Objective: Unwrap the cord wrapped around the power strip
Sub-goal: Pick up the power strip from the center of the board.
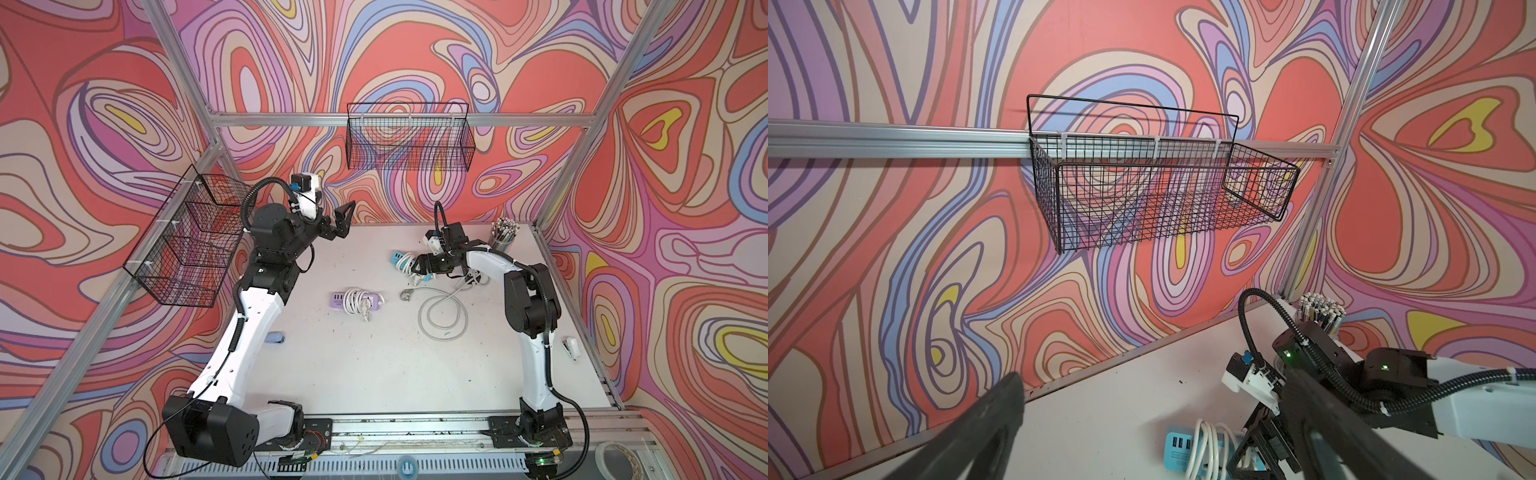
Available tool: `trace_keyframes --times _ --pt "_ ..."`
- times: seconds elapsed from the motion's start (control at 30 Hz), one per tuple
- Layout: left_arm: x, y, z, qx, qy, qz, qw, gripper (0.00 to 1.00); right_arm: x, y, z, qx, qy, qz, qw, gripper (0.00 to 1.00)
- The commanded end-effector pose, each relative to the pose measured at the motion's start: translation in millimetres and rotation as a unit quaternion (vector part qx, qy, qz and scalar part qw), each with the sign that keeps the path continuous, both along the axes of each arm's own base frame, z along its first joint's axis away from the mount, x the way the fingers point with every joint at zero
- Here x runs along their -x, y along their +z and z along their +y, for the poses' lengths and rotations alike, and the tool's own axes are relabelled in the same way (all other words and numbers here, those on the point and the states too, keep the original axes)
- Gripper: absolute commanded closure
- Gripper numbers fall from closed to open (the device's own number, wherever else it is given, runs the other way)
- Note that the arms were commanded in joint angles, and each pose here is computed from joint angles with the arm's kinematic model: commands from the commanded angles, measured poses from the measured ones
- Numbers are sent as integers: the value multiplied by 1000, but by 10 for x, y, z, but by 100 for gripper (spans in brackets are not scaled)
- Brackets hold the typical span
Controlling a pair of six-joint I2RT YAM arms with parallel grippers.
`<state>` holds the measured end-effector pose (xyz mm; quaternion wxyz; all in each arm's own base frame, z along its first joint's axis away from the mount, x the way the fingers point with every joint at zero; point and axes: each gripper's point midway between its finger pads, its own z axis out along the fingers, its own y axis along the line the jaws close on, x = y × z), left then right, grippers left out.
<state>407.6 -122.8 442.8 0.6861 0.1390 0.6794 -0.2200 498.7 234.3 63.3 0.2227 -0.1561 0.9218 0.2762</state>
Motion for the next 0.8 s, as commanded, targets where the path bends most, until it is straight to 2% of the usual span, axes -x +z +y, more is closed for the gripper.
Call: trace_keyframes --times 0.0,0.23,0.4,0.47,0.6,0.77 --pt "24 54 14 -6 -3 -13 1000 0 12 -113 103 -20 12 16 1000 17" --pt "32 57 13 -7 -3 -14 1000 0 24 -150 164 -40 15 25 999 35" --pt "37 67 14 -7 -3 -16 1000 0 29 -97 186 -48 20 22 998 41" --pt "40 71 19 -7 -3 -17 1000 0 33 -77 197 -49 23 23 998 37" --pt "44 74 24 -7 -2 -18 1000 0 80 -61 225 -48 35 23 998 17" --pt "45 78 26 -7 -2 -19 1000 0 136 -138 250 -12 47 24 999 6"
